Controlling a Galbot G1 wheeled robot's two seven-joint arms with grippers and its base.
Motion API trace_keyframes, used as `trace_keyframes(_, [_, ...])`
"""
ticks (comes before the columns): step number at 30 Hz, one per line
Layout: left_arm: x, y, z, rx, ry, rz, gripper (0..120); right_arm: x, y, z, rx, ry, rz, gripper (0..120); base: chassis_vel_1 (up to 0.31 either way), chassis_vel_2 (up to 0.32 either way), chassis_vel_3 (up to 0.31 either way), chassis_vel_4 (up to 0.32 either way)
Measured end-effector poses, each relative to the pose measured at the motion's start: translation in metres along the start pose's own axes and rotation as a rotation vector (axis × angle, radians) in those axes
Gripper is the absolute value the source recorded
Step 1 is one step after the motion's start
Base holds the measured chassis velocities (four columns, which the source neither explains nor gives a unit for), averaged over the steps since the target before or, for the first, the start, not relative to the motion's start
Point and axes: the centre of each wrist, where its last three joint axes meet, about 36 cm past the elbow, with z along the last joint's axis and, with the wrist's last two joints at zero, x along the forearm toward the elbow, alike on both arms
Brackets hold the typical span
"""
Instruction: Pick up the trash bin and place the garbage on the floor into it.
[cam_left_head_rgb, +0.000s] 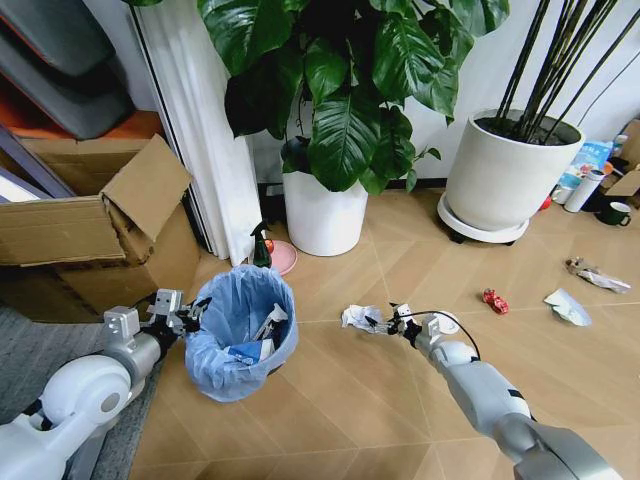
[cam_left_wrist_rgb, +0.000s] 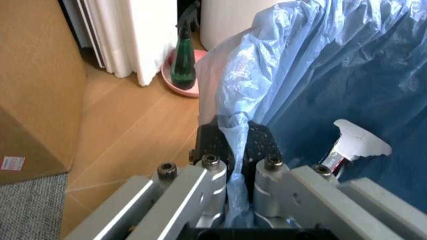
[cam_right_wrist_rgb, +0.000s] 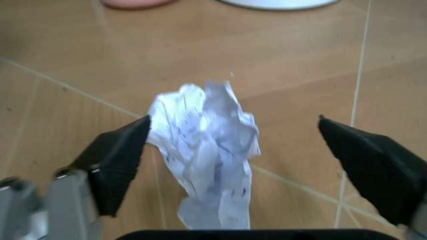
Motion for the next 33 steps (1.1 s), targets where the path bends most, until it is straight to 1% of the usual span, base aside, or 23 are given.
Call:
trace_keyframes(3, [-0.001,0.001,-0.001,0.003,-0.005,-0.002,0,-0.003,0.003,0.003,-0.004,0.021,0.007,77,0.000,0.000,0.000,0.000])
trace_keyframes(4, [-0.001,0.001,-0.001,0.003,-0.005,-0.002,0,-0.003,0.003,0.003,-0.004,0.021,0.007,77,0.000,0.000,0.000,0.000])
trace_keyframes(5, [-0.002,0.001,-0.001,0.004,-0.006,-0.002,0,-0.006,0.005,0.002,-0.009,0.025,0.006,70,0.000,0.000,0.000,0.000])
trace_keyframes(6, [-0.002,0.001,-0.001,0.004,-0.006,-0.003,0,-0.007,0.005,0.002,-0.013,0.028,0.006,67,0.000,0.000,0.000,0.000])
trace_keyframes(7, [-0.003,0.002,-0.002,0.005,-0.006,-0.004,0,-0.012,0.008,0.001,-0.021,0.034,0.005,55,0.000,0.000,0.000,0.000])
trace_keyframes(8, [-0.004,0.002,-0.002,0.005,-0.007,-0.004,0,-0.013,0.008,0.001,-0.022,0.036,0.005,52,0.000,0.000,0.000,0.000])
trace_keyframes(9, [-0.004,0.002,-0.002,0.005,-0.007,-0.004,0,-0.013,0.008,0.001,-0.022,0.036,0.005,52,0.000,0.000,0.000,0.000])
trace_keyframes(10, [-0.004,0.002,-0.002,0.007,-0.007,-0.004,0,-0.015,0.009,0.000,-0.021,0.041,0.003,49,0.000,0.000,0.000,0.000])
trace_keyframes(11, [-0.005,0.003,-0.002,0.008,-0.008,-0.003,0,-0.017,0.010,0.000,-0.018,0.050,0.003,40,0.000,0.000,0.000,0.000])
trace_keyframes(12, [-0.005,0.003,-0.002,0.009,-0.008,-0.003,0,-0.017,0.010,0.000,-0.017,0.055,0.006,35,0.000,0.000,0.000,0.000])
trace_keyframes(13, [-0.005,0.003,-0.002,0.009,-0.008,-0.003,0,-0.017,0.010,0.000,-0.017,0.055,0.006,35,0.000,0.000,0.000,0.000])
trace_keyframes(16, [-0.006,0.003,-0.003,0.010,-0.010,-0.002,0,-0.018,0.008,-0.001,-0.014,0.063,0.016,22,0.000,0.000,0.000,0.000])
trace_keyframes(17, [-0.006,0.003,-0.003,0.010,-0.010,-0.002,0,-0.018,0.008,-0.001,-0.014,0.063,0.016,22,0.000,0.000,0.000,0.000])
trace_keyframes(21, [-0.007,0.004,-0.004,0.011,-0.015,-0.003,0,-0.020,0.007,-0.004,-0.010,0.064,0.023,4,0.000,0.000,0.000,0.000])
trace_keyframes(24, [-0.007,0.004,-0.005,0.012,-0.016,-0.002,0,-0.021,0.007,-0.005,-0.008,0.065,0.026,0,0.000,0.000,0.000,0.000])
trace_keyframes(31, [-0.008,0.005,-0.004,0.013,-0.014,-0.002,0,-0.021,0.006,-0.006,-0.006,0.067,0.026,0,0.000,0.000,0.000,0.000])
trace_keyframes(33, [-0.008,0.006,-0.003,0.013,-0.009,-0.003,0,-0.019,0.006,-0.007,-0.019,0.047,0.016,0,0.000,0.000,0.000,0.000])
